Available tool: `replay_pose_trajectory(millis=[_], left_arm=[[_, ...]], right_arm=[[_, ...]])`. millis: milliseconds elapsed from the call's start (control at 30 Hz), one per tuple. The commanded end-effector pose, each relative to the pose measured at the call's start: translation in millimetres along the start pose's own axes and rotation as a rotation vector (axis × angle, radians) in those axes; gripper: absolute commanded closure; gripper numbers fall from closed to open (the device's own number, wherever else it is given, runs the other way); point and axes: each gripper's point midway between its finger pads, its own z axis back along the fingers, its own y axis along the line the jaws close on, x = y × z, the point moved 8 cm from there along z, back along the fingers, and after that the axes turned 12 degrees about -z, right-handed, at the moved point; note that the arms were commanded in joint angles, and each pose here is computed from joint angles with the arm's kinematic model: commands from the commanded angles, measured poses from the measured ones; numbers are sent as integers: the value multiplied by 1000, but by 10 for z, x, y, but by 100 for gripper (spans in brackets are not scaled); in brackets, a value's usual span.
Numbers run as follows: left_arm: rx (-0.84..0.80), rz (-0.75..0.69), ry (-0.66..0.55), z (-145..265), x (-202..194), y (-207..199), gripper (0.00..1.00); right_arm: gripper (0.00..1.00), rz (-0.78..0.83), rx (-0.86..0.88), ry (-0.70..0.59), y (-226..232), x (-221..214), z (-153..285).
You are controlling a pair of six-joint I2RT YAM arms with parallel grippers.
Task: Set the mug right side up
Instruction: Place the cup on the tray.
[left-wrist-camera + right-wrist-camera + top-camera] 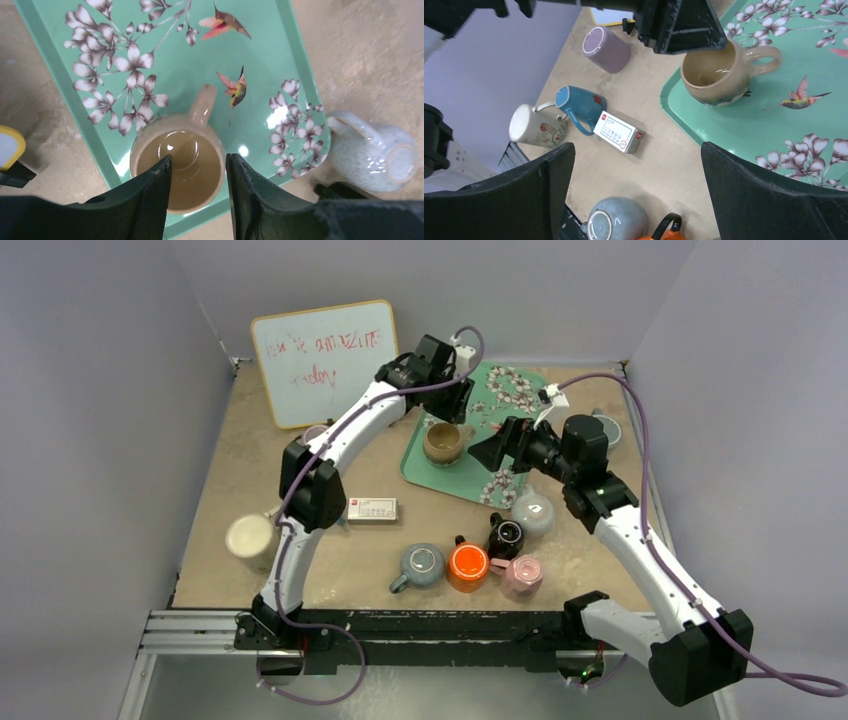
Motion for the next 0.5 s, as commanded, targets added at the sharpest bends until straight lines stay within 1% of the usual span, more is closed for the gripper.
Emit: replay_pose_trajectory(millis=[0, 33, 100, 167, 233, 300, 400, 467], left_arm=[[-20, 55, -159, 500, 329, 33, 57], [-36, 82, -185, 588, 353, 74, 52], [-76, 137, -227, 750, 354, 175, 33], [-101, 193, -277, 944, 339, 288, 24], [-95, 235, -310, 1137, 258, 410, 19], [-56, 224, -334, 1353, 205, 447, 17], [43, 189, -350, 1699, 120, 460, 15], [100, 171, -351, 1900, 33, 434, 12]], right_arm=[[3, 50, 29, -43, 43, 50, 32], [3, 64, 28, -52, 38, 64, 25], [4, 100, 25, -77, 32, 111, 3], [5, 165, 27, -100, 19, 167, -32], [6, 236, 21, -115, -15, 225, -95], [7, 297, 7, -110, -69, 267, -174], [10, 341, 15, -48, -129, 268, -310], [13, 406, -1, -19, -196, 302, -407]])
